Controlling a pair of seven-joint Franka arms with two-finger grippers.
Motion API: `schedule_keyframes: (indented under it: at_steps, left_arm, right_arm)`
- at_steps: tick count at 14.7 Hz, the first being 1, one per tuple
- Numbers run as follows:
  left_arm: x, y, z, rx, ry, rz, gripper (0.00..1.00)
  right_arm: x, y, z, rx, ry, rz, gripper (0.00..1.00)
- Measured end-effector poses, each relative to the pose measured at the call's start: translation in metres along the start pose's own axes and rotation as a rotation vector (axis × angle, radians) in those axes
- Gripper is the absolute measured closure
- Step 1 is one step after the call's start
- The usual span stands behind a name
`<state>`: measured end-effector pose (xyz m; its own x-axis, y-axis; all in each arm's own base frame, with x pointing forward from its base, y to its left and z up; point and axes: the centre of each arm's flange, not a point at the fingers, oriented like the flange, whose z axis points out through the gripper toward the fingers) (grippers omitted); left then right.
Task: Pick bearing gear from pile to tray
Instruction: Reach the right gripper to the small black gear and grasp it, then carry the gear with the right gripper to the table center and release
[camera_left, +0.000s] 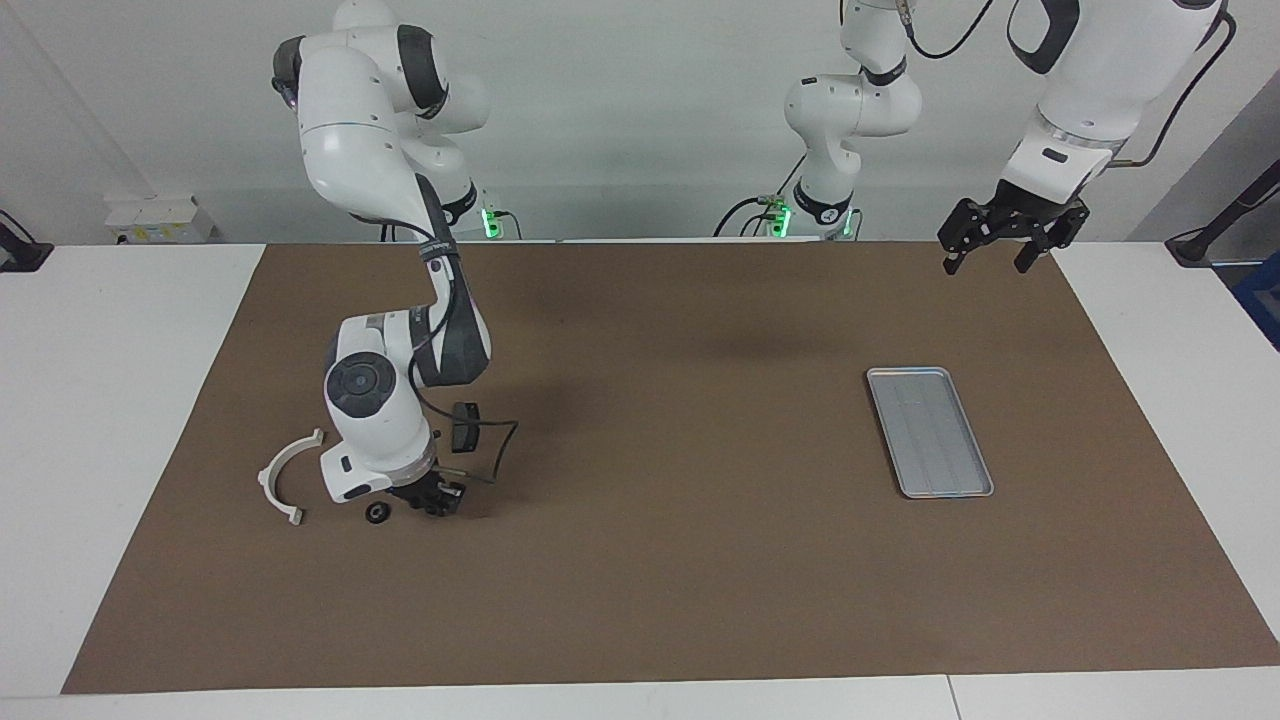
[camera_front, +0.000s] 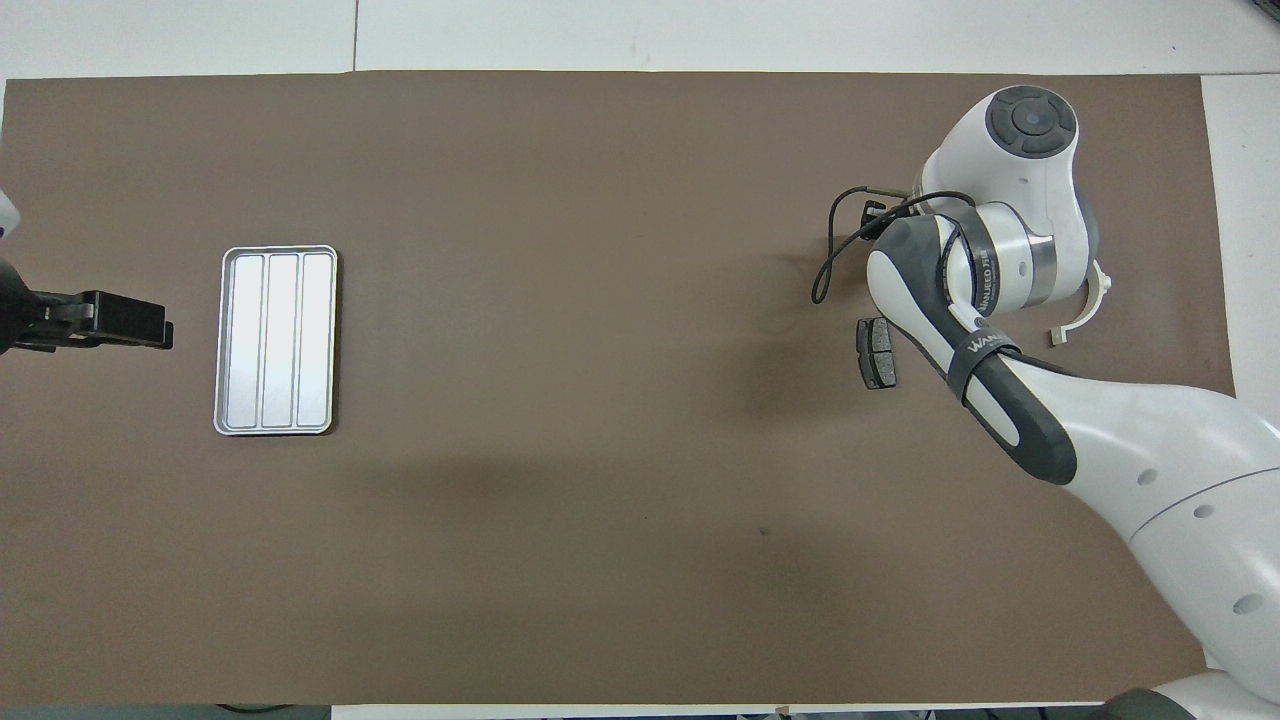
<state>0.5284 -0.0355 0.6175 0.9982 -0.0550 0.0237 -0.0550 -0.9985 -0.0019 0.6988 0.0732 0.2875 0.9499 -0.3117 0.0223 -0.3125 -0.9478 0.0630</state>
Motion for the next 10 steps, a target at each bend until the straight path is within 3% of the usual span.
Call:
schedule_keyframes:
  at_steps: [2,3,10]
  left_arm:
    - [0.0,-0.008,0.0,0.0,-0.001,-0.014,0.0]
    - [0.0,-0.012,0.0,0.0,-0.001,-0.021,0.0]
    - [0.001,-0.014,0.002,0.0,0.004,-0.029,0.0]
  right_arm:
    - [0.001,0.001,0.0,0.003,0.008,0.003,0.7]
    - [0.002,0.001,-0.001,0.004,0.01,0.003,0.76]
    - [0.002,0.001,-0.001,0.004,0.011,0.004,0.76]
